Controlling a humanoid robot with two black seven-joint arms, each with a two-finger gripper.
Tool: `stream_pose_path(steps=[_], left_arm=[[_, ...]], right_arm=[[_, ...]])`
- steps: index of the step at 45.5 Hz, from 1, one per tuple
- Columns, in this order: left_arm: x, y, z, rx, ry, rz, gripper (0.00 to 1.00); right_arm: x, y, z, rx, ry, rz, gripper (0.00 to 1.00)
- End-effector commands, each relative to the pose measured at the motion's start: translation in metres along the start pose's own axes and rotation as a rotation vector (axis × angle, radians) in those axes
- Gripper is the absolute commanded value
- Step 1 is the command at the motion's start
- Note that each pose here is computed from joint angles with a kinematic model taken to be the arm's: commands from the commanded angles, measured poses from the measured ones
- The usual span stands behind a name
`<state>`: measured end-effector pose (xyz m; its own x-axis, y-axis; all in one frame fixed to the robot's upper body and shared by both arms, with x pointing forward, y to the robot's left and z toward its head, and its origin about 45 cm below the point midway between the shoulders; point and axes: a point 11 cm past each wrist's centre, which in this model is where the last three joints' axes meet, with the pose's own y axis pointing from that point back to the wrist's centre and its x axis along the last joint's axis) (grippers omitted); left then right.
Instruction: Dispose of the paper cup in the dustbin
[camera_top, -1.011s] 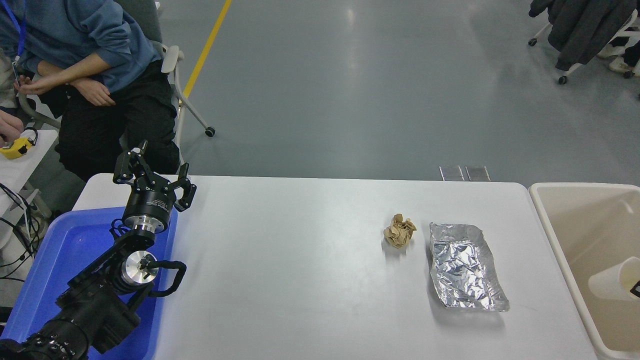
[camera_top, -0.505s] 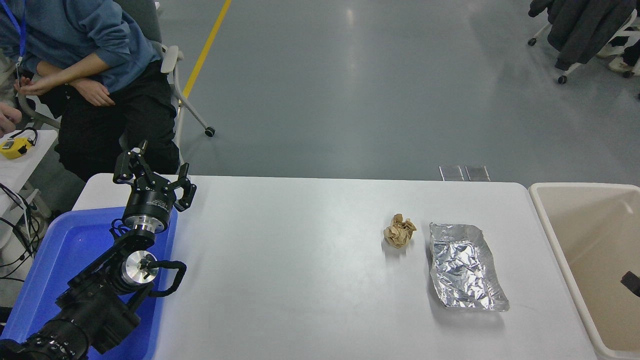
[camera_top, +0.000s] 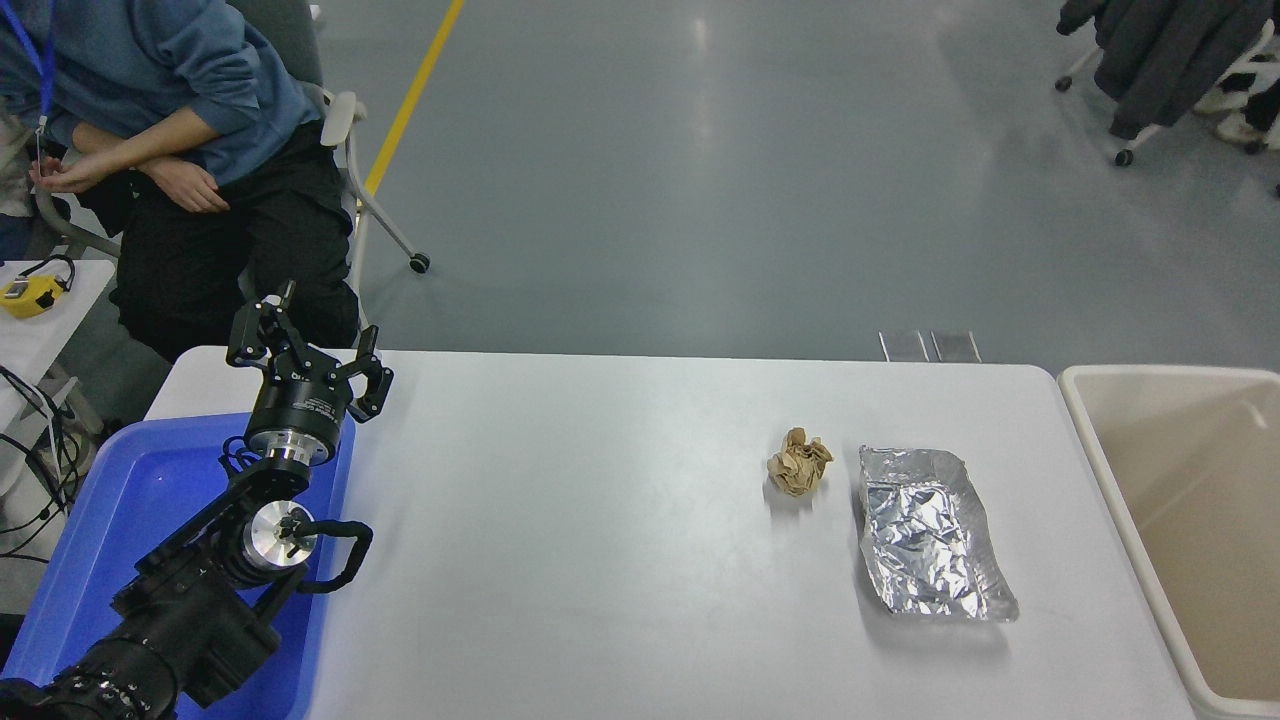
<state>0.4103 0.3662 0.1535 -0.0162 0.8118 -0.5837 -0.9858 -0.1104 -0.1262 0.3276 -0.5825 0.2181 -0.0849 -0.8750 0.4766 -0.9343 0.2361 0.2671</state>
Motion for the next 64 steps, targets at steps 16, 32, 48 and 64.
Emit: stream_pose_path(steps=[16,32,48,64], left_arm=[[-0.001,0.0,0.0,0.0,0.001,-0.001,1.0],[-0.001,0.0,0.0,0.0,0.001,-0.001,1.0],[-0.001,0.0,0.0,0.0,0.001,-0.001,1.0],[0.0,0.0,0.0,-0.001,-0.001,0.0,1.0]], right_arm=[[-0.134,0.051,-0.146,0.305,-0.258,-0.548,0.99],[-0.212,0.047,-0.152,0.309,-0.414,-0.683,0.99],[-0.258,0.008,-0.152,0.184,-0.759,-0.612,0.99],[-0.276,-0.019,-0.153,0.102,-0.998,-0.525,0.99]])
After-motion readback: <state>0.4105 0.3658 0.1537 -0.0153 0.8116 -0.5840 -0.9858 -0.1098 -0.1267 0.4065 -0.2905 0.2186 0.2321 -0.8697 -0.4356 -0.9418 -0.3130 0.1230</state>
